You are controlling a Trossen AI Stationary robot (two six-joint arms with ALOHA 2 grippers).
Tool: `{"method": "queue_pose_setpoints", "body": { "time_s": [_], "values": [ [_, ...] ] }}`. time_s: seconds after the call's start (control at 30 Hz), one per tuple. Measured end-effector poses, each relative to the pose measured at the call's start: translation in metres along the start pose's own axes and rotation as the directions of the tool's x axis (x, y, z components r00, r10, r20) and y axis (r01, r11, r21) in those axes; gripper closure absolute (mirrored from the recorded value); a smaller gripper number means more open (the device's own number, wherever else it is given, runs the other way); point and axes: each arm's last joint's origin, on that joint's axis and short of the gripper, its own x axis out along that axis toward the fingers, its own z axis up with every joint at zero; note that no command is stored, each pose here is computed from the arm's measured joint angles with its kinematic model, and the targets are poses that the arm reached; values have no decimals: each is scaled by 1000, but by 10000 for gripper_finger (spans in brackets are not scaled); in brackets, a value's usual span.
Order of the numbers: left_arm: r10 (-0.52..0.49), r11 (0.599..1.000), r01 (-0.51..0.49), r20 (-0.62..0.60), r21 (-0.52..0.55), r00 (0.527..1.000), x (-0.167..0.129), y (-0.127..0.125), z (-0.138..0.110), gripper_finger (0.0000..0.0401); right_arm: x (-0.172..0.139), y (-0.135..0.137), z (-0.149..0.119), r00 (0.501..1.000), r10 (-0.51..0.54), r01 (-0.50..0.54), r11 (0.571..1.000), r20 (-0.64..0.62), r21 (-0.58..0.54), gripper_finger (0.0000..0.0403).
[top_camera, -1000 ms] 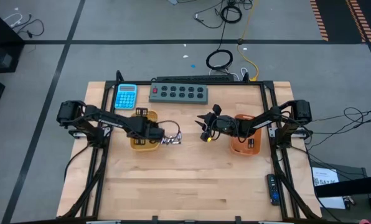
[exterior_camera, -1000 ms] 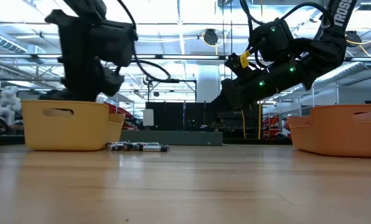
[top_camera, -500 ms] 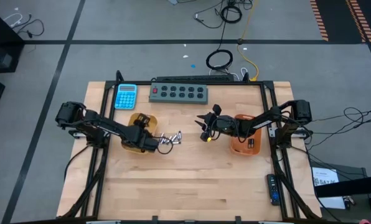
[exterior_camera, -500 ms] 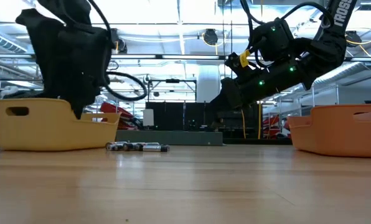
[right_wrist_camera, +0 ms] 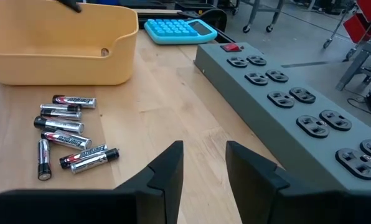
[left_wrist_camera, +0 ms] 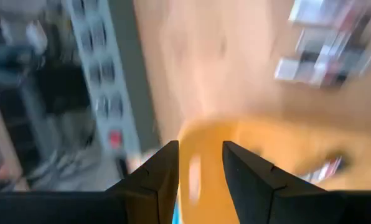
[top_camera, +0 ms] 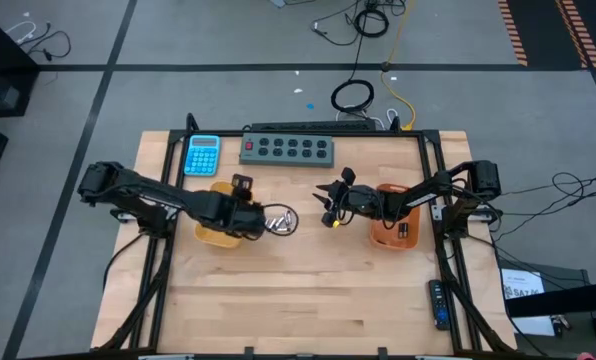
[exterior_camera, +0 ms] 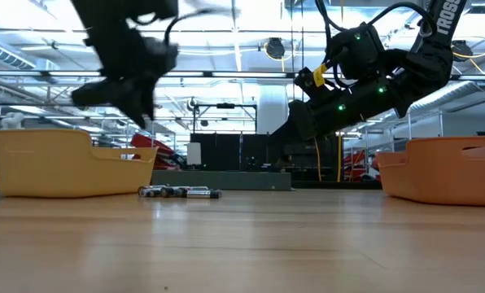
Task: Sort batteries
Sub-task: Adjust the yellow bin, then put the white battery into the yellow bin
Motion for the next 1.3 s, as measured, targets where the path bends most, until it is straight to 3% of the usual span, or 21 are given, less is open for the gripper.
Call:
{"method": "queue_pose_setpoints", "body": {
  "time_s": [0.17, 0.47, 0.7, 0.97, 1.1, 1.23, 1.3],
  "values": [
    [-151, 980, 170, 172, -100, 973, 14, 20, 13, 267, 0, 1, 0, 1000, 27, -27, 1000, -1, -1, 291],
    [-330, 927, 350, 153, -133, 931, 59, 40, 9, 267, 0, 1, -1, 1000, 26, -27, 999, -7, -18, 291],
    [-312, 936, 311, 22, -166, 950, 77, 45, -2, 267, 0, 0, -1, 1000, 25, -25, 999, -6, -30, 291],
    [-321, 934, 306, -61, -184, 945, 76, 49, -9, 267, 0, 0, -1, 1000, 24, -24, 999, -6, -31, 291],
    [-375, 907, 367, -4, -206, 927, 68, 54, -2, 267, 0, 0, -1, 1000, 24, -24, 999, -6, -26, 291],
    [-398, 902, 403, 65, -155, 915, 55, 54, 9, 262, 0, 0, -1, 1000, 24, -24, 999, -6, -24, 291],
    [-452, 875, 462, 97, -143, 887, 52, 49, 12, 247, 0, 0, -1, 1000, 24, -24, 999, -6, -24, 291]
  ]
}}
